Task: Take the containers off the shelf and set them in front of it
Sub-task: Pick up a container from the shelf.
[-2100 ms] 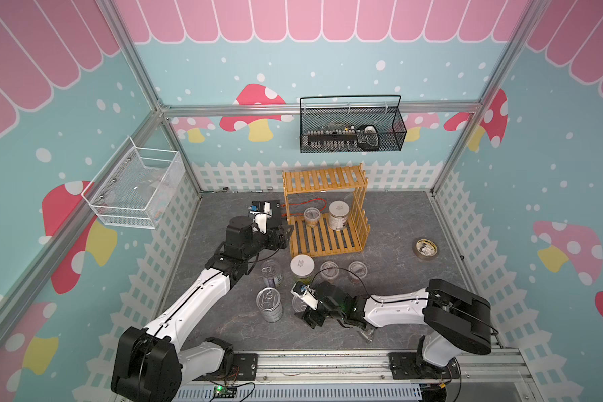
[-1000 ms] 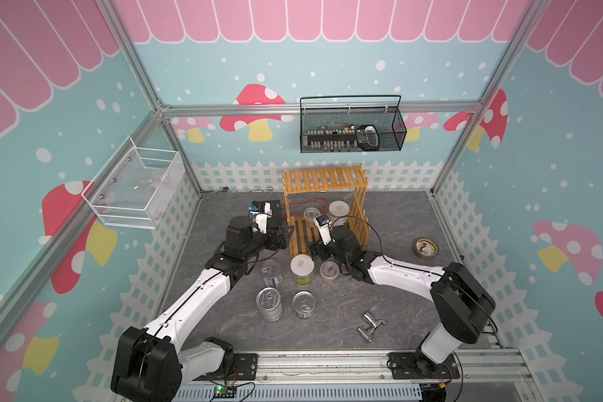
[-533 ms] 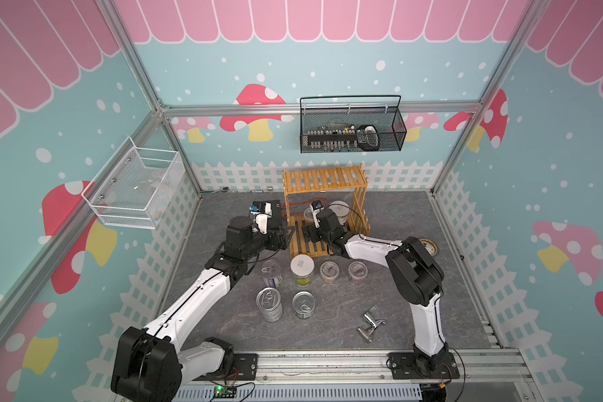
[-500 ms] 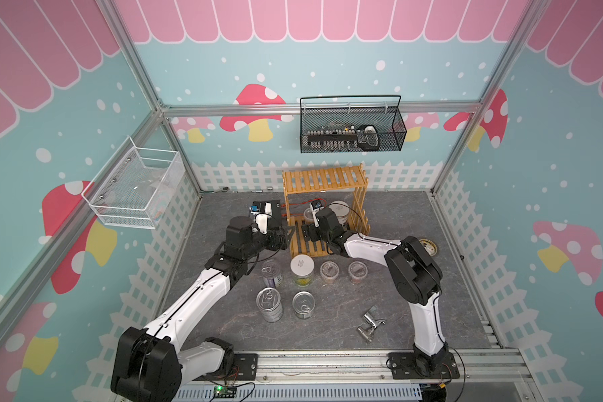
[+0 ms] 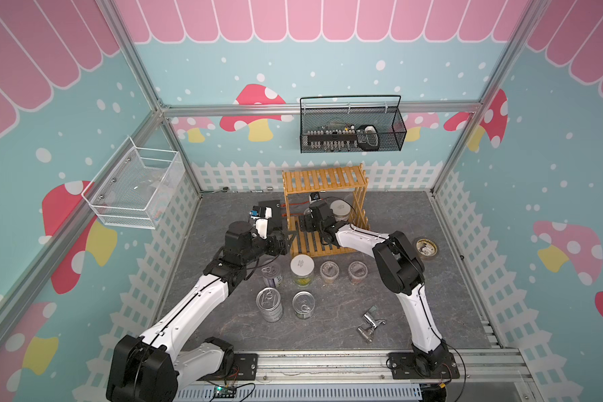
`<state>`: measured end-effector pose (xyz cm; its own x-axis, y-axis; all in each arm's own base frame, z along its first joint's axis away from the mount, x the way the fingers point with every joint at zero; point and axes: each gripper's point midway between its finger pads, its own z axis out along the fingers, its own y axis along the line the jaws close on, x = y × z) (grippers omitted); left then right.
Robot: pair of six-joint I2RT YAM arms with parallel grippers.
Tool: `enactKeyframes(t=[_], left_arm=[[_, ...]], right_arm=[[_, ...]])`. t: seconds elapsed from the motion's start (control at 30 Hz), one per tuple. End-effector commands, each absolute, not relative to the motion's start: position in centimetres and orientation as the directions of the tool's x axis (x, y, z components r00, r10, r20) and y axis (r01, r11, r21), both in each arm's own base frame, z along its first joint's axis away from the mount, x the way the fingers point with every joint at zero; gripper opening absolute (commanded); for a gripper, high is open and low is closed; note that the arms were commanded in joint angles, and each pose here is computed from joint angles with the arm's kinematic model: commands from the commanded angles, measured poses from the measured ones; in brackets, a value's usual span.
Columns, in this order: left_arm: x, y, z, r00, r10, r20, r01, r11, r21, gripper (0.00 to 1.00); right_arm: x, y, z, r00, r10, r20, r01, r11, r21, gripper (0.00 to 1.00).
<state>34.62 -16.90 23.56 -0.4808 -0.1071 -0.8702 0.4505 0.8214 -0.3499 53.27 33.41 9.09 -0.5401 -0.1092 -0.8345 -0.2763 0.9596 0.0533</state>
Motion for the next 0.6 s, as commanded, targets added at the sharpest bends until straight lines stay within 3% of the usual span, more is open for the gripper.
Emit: enactKeyframes(t=[0.0, 0.33, 0.57], left_arm=[[34.1, -17.2, 23.4, -0.490, -0.113, -0.865, 0.460, 0.809, -0.366, 0.99], [34.1, -17.3, 23.4, -0.490, -0.110, -0.865, 0.461, 0.809, -0.364, 0.99], [34.2, -17.3, 23.1, -0.494, -0.104, -0.863, 0.460, 0.811, -0.361, 0.99]], right_arm=[[54.2, 32.3, 8.0, -0.564, -0.090, -0.821, -0.225, 0.973, 0.047, 0.99], [55.8, 32.8, 8.3, -0.545, -0.079, -0.834, -0.221, 0.974, 0.052, 0.92], [56.3, 33.1, 8.2, -0.543, -0.089, -0.835, -0.230, 0.972, 0.045, 0.75]])
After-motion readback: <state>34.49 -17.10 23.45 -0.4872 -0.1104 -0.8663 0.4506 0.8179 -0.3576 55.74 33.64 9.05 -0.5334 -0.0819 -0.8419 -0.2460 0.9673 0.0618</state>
